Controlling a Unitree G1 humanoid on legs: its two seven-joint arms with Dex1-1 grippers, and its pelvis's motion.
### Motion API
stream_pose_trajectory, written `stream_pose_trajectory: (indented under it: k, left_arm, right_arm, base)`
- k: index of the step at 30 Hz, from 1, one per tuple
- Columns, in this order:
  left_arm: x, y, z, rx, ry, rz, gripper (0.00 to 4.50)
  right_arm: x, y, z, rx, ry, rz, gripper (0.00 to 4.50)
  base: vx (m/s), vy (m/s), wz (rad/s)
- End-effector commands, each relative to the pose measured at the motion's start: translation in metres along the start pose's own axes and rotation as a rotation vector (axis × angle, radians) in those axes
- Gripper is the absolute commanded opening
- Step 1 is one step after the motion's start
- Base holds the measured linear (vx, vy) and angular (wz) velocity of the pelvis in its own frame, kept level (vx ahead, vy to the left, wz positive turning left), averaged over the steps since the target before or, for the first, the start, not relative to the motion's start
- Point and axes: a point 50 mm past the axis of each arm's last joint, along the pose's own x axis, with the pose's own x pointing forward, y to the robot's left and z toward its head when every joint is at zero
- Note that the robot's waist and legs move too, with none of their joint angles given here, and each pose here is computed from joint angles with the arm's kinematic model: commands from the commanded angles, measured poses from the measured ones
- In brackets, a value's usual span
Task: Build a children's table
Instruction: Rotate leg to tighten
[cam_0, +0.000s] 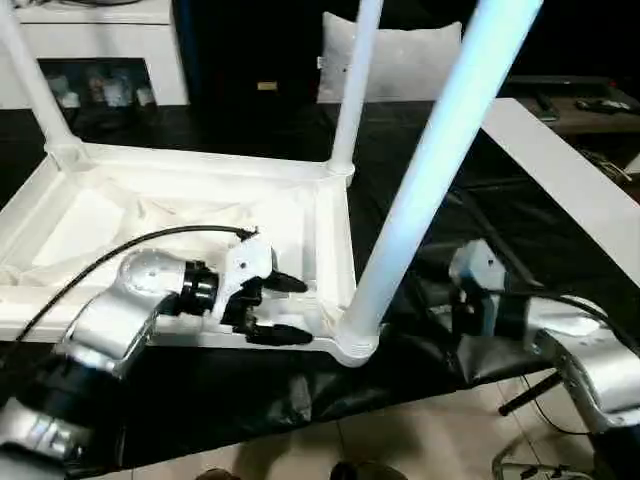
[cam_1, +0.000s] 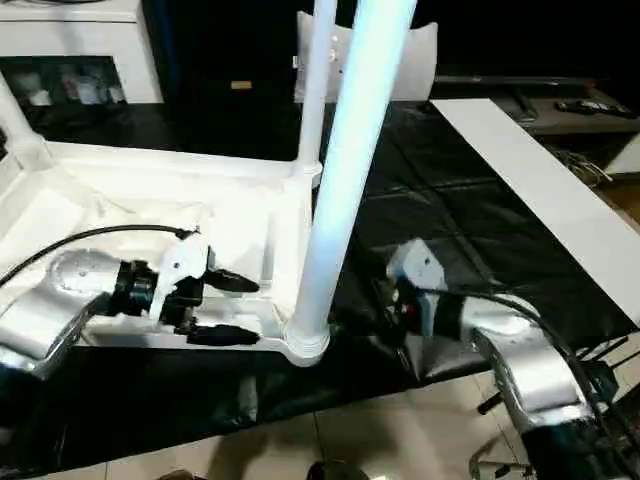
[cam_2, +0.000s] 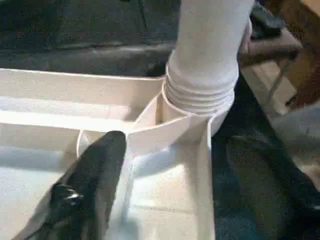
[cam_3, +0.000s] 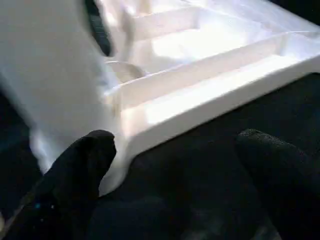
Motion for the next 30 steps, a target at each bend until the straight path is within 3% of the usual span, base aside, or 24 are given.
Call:
stream_pose_trajectory:
  k: [1,16,30]
  left_arm:
    - [0.004,0.002,-0.001,0.052,0.051,-0.054,3.45]
    - [0.022,-0.007,-0.004,0.087,0.091,-0.125,2.23]
    - [0.023,-0.001,-0.012,0.098,0.177,-0.119,1.09]
  right_arm:
    - [-0.004,0.005,0.003,0.0,0.007,0.045,4.5]
    - [-0.013,0.016,0.0,0.016,0.041,0.063,4.5]
    - [-0.011,0.02,0.0,0.028,0.032,0.059,4.5]
  base:
    - [0.0,0.0,0.0]
    - [0.0,0.0,0.0]
    - [0.0,0.0,0.0]
